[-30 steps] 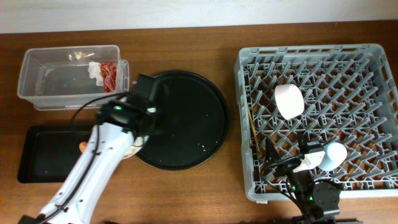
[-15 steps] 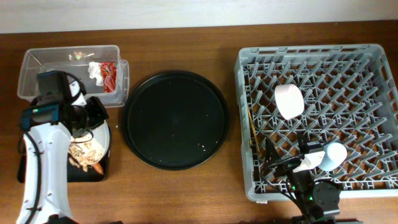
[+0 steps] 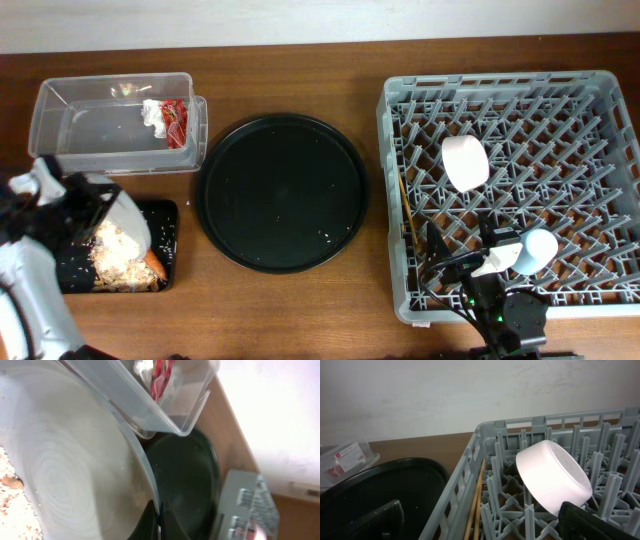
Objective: Sort waste into correct bins and load items into the dishwasher rack
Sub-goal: 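Tip the white plate over the flat black tray to dump scraps, then carry the white plate to the rack and stand it upright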
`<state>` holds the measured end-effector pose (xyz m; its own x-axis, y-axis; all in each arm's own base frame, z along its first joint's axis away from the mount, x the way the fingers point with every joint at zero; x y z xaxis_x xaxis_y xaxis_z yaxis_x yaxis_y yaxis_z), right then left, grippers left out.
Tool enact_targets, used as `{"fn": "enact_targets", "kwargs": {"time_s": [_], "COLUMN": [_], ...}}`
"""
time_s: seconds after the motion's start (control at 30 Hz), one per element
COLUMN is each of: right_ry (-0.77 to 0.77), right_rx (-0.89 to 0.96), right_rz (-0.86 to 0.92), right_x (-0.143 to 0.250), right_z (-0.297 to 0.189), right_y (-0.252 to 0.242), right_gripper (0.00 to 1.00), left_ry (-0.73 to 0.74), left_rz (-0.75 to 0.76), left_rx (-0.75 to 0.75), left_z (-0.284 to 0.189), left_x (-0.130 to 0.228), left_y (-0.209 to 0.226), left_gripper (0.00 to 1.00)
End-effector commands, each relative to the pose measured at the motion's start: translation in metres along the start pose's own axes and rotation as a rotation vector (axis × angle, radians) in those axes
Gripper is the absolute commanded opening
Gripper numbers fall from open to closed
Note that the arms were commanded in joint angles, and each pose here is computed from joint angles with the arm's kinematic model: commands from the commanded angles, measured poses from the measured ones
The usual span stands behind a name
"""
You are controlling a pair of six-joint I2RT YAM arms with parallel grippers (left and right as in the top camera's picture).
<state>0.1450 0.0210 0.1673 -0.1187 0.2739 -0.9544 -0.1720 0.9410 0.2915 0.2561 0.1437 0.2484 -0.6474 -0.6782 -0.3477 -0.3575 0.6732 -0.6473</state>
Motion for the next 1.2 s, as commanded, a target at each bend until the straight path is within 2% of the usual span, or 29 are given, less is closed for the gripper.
{"fn": "enact_targets", "kwargs": {"time_s": [0.0,0.17,0.33,0.5,0.67,0.7,0.73,0.77,0.83,0.87,0.97,1.03,1.1,1.17], "right_ry": [0.003,0.003,0.003,0.003,0.003,0.003,0.003,0.003,0.003,0.003,0.003,0.003,0.003,0.003], "right_rx": [-0.003,-0.004,-0.004,-0.003,-0.003,-0.004,-0.003,-0.003,-0.003,-0.004,-0.003,-0.003,-0.004,-0.003], "right_rz": [0.007,0.007,0.007,0.007,0.007,0.007,0.007,0.007,0.007,0.007,0.007,0.007,0.007,0.007], "right_x": [0.002,0.002,0.002,0.002,0.002,0.002,0.002,0.002,0.002,0.002,0.002,0.002,0.002,0.002], "right_z": [0.000,0.000,0.000,0.000,0.000,0.000,0.000,0.000,0.000,0.000,0.000,0.000,0.000,0.000], "right_y": [-0.001,-0.001,-0.001,-0.001,-0.001,-0.001,-0.001,-0.001,-0.001,-0.001,-0.001,-0.001,-0.001,-0.001], "right_gripper": [0.98,0.98,0.98,0.98,0.98,0.98,0.98,0.98,0.98,0.98,0.98,0.98,0.98,0.98], "left_ry": [-0.085,-0.207,-0.275,-0.251,-0.186,-0.219,-0.218,-0.200,-0.223,-0.205,-0.195,-0.133,-0.044,0.042], "left_rz": [0.022,0.060,0.125,0.097,0.001,0.042,0.036,-0.014,0.071,0.032,0.164,0.277,0.440,0.660], "left_rx": [0.188,0.439,0.516,0.512,0.299,0.416,0.421,0.358,0.391,0.370,0.494,0.467,0.407,0.552], "left_z": [-0.030,-0.055,-0.065,-0.065,-0.060,-0.063,-0.064,-0.062,-0.062,-0.061,-0.055,-0.044,-0.024,0.008], "left_x": [0.003,0.014,0.016,0.021,0.028,0.025,0.025,0.026,0.024,0.025,0.022,0.023,0.031,0.050], "left_y": [0.013,0.040,0.045,0.041,0.052,0.044,0.044,0.048,0.045,0.045,0.019,-0.010,-0.049,-0.114], "left_gripper": [0.00,0.01,0.01,0.00,0.00,0.00,0.00,0.00,0.00,0.00,0.00,0.00,0.00,0.00]}}
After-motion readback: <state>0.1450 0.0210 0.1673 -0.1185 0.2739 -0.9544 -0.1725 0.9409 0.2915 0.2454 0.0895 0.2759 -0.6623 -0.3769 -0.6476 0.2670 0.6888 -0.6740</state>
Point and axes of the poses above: each gripper's point midway between its finger pads, its own z axis out along the fingers, its own y axis along the line the jaws close on, x = y × z, the point moved 10 cm from there along -z, back along the fingers, and after that the axes turned 6 degrees about z, right-handed, at the moved point
